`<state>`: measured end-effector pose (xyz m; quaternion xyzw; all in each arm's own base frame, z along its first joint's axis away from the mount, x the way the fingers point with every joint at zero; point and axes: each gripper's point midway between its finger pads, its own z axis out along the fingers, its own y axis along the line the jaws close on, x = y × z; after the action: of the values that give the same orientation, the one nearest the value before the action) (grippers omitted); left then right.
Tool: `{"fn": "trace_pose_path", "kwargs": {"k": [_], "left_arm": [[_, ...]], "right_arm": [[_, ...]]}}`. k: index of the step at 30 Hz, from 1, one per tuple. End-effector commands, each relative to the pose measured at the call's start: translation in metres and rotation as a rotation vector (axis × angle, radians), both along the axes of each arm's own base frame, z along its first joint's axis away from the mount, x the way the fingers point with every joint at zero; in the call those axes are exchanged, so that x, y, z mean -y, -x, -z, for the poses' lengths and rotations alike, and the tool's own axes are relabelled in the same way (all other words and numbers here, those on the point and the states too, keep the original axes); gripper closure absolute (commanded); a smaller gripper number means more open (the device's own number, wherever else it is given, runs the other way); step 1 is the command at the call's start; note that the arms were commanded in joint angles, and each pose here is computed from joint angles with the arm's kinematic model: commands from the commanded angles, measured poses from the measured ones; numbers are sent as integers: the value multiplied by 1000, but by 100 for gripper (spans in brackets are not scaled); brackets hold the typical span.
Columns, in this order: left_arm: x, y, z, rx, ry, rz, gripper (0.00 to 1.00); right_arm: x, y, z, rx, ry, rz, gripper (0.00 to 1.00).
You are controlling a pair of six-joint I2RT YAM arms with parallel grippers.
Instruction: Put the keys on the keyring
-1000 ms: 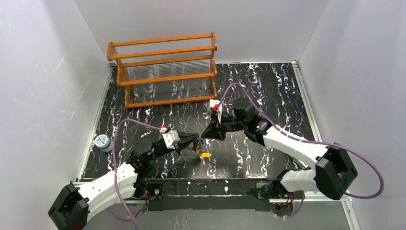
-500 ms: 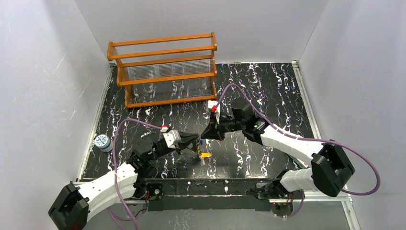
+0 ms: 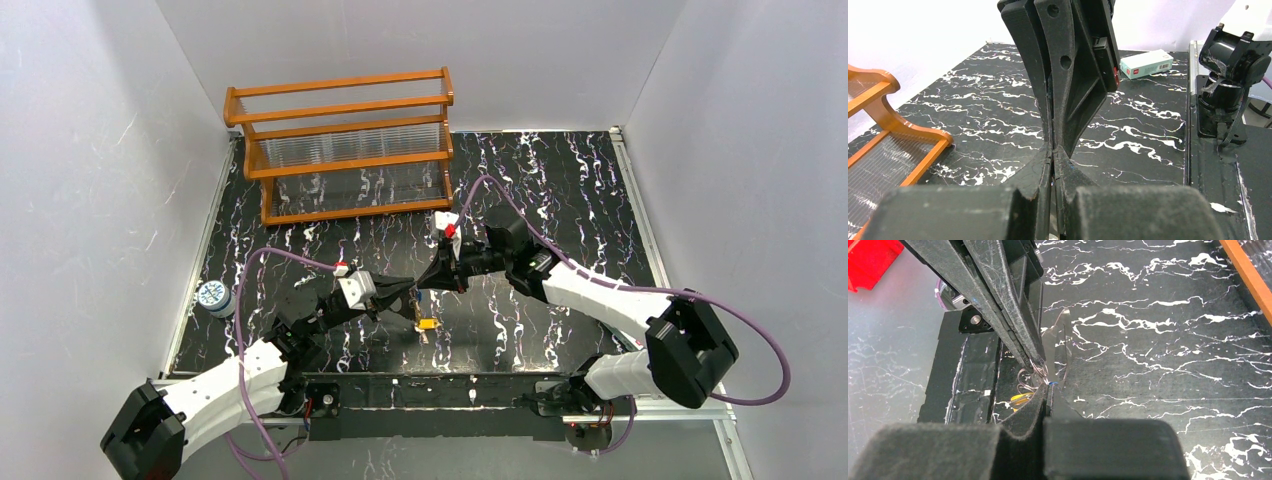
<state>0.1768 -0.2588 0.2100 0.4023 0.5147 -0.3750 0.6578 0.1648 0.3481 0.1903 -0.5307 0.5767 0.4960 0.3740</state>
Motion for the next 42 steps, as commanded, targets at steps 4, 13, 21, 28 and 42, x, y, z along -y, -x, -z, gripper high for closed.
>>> {"fn": "trace_pose_path", "kwargs": {"k": [4,13,21,28,42], "left_arm": [[-2,3,-29,76,78,3,100],[-4,4,-26,71,81,-6,100],[-7,3,-25,67,87,-21,100],[-6,-5,-15,36,65,-48,100],[9,-63,-9,15,78,-214,100]], "right_arm": [[-8,10,2,74,-40,-85,99],[-6,14,-3,147,-108,-61,77],[11,5,-17,239,-118,64,39],[27,-6,-25,300,-114,186,16],[36,-15,1,244,-67,288,1]]}}
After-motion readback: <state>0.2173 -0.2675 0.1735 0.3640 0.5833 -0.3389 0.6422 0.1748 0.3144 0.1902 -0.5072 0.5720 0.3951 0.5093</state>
